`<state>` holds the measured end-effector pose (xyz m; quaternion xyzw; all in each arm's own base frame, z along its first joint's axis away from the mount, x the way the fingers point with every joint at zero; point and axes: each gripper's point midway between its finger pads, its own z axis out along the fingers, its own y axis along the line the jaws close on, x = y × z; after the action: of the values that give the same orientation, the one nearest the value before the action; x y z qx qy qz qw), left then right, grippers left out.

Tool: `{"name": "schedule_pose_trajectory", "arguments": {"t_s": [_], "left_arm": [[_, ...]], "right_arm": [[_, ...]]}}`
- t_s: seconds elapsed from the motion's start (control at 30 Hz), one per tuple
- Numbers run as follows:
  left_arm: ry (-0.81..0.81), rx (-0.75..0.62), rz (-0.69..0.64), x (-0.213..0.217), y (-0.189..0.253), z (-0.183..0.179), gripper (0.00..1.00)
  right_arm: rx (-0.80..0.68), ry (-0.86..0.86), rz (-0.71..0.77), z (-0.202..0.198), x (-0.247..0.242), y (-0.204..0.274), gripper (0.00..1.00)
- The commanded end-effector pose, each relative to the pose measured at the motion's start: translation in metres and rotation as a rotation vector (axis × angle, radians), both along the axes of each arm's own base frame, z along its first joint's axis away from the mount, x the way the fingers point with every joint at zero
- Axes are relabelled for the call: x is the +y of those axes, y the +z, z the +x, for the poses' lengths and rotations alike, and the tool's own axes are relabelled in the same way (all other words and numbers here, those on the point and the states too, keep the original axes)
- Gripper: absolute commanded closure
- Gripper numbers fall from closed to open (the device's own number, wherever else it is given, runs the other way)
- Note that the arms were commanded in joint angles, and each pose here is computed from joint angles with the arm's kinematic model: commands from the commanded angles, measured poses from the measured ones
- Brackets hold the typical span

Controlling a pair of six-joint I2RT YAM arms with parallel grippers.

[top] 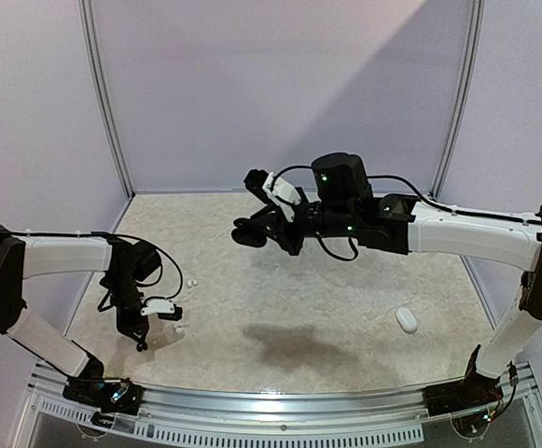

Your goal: Insert the wireless bluetooth earbuds into the charging case

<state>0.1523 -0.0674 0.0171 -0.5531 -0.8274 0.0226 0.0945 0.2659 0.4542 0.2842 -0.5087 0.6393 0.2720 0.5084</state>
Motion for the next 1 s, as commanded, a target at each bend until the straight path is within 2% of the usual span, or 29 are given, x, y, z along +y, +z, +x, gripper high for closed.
{"name": "schedule_pose_trajectory", "arguments": {"t_s": [0.0, 0.17, 0.33, 0.7, 0.83, 0.97], "left_arm": [[-0.047, 0.091, -0.047, -0.014, 0.001, -0.020, 0.76], [-0.063, 0.140, -0.058, -0.015, 0.002, -0.028, 0.81], [-0.084, 0.126, -0.079, -0.019, 0.007, -0.021, 0.81], [-0.158, 0.201, -0.117, -0.019, 0.015, -0.037, 0.82], [-0.154, 0.205, -0.118, -0.020, 0.012, -0.037, 0.88], [-0.149, 0.204, -0.124, -0.021, 0.011, -0.037, 0.89]], "right_arm": [[0.004, -0.013, -0.004, -0.004, -0.008, 0.004, 0.92], [0.009, -0.015, -0.008, -0.004, -0.009, 0.003, 0.92], [0.010, -0.010, -0.013, -0.005, -0.009, 0.003, 0.92], [0.014, -0.009, -0.017, -0.005, -0.009, 0.003, 0.92], [0.013, -0.009, -0.016, -0.005, -0.009, 0.004, 0.92], [0.010, -0.012, -0.018, -0.005, -0.011, 0.005, 0.92]]}}
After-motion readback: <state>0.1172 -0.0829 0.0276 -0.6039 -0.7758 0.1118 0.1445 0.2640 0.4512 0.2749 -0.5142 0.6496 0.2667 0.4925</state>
